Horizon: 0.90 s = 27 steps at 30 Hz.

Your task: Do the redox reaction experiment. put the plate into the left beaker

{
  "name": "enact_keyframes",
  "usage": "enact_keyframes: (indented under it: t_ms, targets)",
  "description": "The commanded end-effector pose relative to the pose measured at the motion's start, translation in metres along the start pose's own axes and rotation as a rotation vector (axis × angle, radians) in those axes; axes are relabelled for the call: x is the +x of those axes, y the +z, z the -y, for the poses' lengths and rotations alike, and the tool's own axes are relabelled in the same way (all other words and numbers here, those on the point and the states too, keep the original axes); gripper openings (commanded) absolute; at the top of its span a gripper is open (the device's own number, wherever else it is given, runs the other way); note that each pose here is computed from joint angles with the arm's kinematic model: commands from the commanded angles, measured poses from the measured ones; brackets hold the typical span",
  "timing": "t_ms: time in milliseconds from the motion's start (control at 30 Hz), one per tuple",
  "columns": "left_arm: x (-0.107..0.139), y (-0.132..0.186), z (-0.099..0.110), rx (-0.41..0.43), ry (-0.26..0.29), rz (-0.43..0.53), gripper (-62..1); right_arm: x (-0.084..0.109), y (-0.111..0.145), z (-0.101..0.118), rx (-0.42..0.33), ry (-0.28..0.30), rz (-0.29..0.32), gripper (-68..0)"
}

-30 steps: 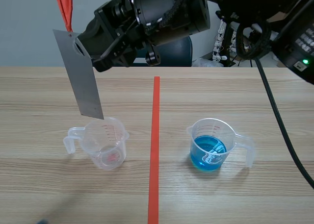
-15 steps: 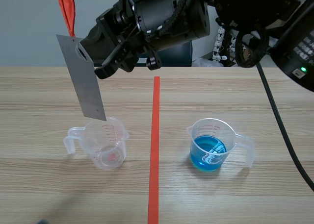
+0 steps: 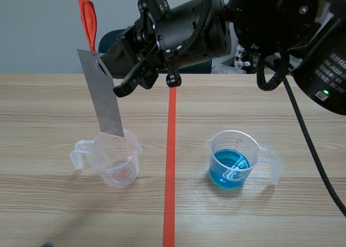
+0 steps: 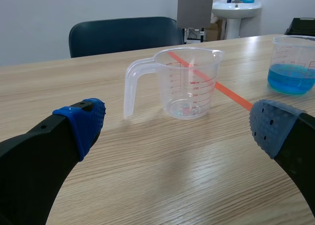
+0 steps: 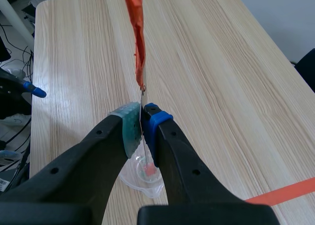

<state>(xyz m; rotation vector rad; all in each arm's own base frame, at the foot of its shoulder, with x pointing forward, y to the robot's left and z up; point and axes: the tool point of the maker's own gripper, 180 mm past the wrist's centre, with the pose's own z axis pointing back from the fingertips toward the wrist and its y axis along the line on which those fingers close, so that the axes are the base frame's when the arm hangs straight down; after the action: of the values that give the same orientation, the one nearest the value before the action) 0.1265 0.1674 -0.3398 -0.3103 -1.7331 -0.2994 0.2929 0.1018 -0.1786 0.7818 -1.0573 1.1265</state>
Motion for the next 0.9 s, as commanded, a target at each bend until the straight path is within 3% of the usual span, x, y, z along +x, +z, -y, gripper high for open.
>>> enact_keyframes:
  t_ms: [0,533,867]
  targets:
    - [0.007,0.000,-0.003,0.008,-0.006,0.029,1.0,0.011,0.002,0.005,-0.008,0.004,0.043,-66.9]
    - [0.007,0.000,-0.003,0.008,-0.006,0.029,1.0,-0.002,-0.002,0.010,0.013,-0.023,0.050,-66.9]
    - [0.007,-0.002,-0.004,0.008,-0.008,0.033,1.0,-0.025,-0.018,0.003,0.037,-0.037,0.013,-66.9]
